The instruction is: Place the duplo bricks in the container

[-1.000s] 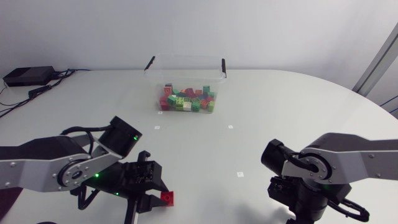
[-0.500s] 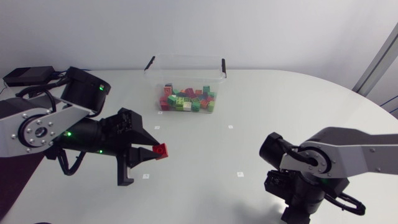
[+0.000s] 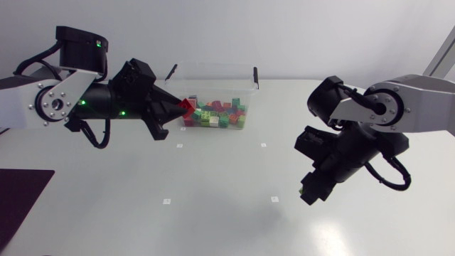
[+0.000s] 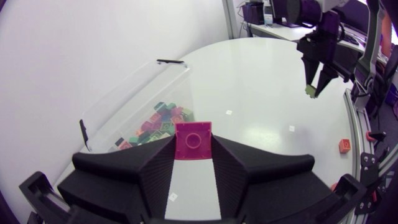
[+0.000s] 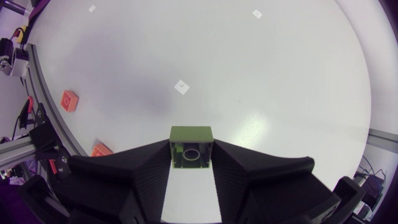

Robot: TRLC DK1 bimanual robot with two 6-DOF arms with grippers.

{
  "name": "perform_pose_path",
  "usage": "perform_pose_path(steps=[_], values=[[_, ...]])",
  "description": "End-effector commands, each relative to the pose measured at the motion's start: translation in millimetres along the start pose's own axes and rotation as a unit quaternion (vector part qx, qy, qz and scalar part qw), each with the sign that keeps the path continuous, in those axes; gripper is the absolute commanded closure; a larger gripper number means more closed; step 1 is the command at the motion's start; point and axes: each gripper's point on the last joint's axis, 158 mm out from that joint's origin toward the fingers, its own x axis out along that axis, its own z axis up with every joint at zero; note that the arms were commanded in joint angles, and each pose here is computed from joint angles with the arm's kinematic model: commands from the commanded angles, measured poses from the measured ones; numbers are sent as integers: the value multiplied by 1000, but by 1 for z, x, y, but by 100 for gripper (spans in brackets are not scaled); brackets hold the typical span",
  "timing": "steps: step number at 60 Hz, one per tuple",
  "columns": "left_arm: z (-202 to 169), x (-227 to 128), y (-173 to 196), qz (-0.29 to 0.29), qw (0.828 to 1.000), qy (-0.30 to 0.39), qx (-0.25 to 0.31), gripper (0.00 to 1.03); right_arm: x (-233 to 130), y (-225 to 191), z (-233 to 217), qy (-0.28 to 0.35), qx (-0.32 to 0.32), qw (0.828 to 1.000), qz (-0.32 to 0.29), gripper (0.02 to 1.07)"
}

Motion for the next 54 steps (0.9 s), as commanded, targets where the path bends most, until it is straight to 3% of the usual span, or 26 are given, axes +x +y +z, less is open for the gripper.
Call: perform_pose_path(steps=[1, 31, 54], values=[[8, 8, 19, 13, 999, -13, -30, 100, -3, -3, 15, -17, -3, 1000, 4, 71], [29, 60, 119, 103, 987, -64, -104, 100, -43, -14, 109, -154, 18, 988, -4, 71], [26, 94, 150, 130, 983, -67, -113, 100, -55, -16, 163, -208, 28, 978, -4, 71]])
